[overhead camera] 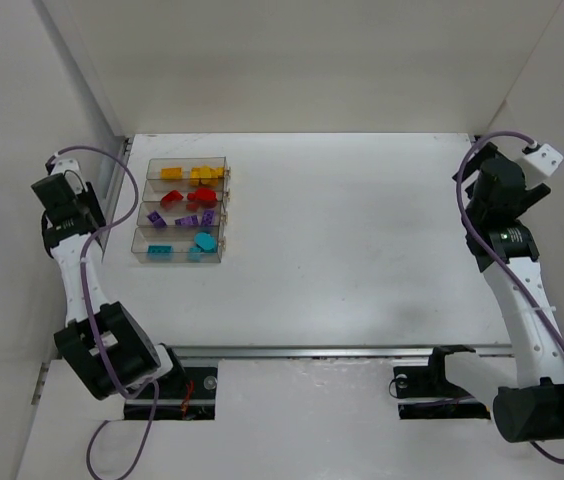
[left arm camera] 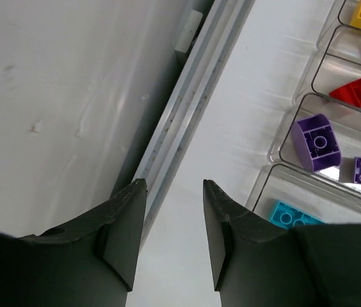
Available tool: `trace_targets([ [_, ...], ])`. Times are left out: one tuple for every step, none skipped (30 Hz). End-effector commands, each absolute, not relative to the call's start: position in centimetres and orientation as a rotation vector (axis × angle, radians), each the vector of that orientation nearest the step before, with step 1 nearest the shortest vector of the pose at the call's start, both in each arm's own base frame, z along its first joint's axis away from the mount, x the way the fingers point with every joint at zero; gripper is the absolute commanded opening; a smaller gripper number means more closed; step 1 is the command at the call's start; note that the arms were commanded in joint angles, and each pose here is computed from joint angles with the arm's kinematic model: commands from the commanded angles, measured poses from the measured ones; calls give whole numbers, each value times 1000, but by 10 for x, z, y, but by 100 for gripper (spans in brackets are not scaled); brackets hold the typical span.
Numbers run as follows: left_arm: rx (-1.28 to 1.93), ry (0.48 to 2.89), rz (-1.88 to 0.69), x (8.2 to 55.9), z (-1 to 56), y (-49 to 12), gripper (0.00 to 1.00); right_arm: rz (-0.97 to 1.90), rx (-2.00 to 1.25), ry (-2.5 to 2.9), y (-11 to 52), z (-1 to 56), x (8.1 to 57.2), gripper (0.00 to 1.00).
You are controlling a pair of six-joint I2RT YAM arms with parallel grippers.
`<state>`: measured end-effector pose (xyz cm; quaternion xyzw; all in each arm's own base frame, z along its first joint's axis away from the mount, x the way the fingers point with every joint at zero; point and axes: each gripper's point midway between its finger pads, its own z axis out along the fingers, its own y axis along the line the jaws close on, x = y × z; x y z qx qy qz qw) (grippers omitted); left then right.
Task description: Sort the legos into containers by color
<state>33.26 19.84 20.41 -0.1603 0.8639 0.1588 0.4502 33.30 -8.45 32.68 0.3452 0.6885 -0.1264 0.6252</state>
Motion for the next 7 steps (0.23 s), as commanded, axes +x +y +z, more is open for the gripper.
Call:
trace_targets([
  [-374,2087,372,332,219,192,38,-270,816,1533,-86,343,325,99],
  [-357,2089,368,333,219,191,38,-270,816,1533,-86,343,325,99],
  [-357,2089,368,333,219,191,38,-251,806,1532,-83,346,325,99],
  [-347,2092,373,333,219,191,38,-235,795,1539,-81,345,326,99],
  [-347,2092,373,333,219,191,38,-223,771,1537,-78,350,326,99],
  [-338,2094,378,333,219,192,38,-200,743,1541,-74,353,325,99],
  [-330,2106,381,331,217,191,38,-192,737,1544,-73,352,324,99],
])
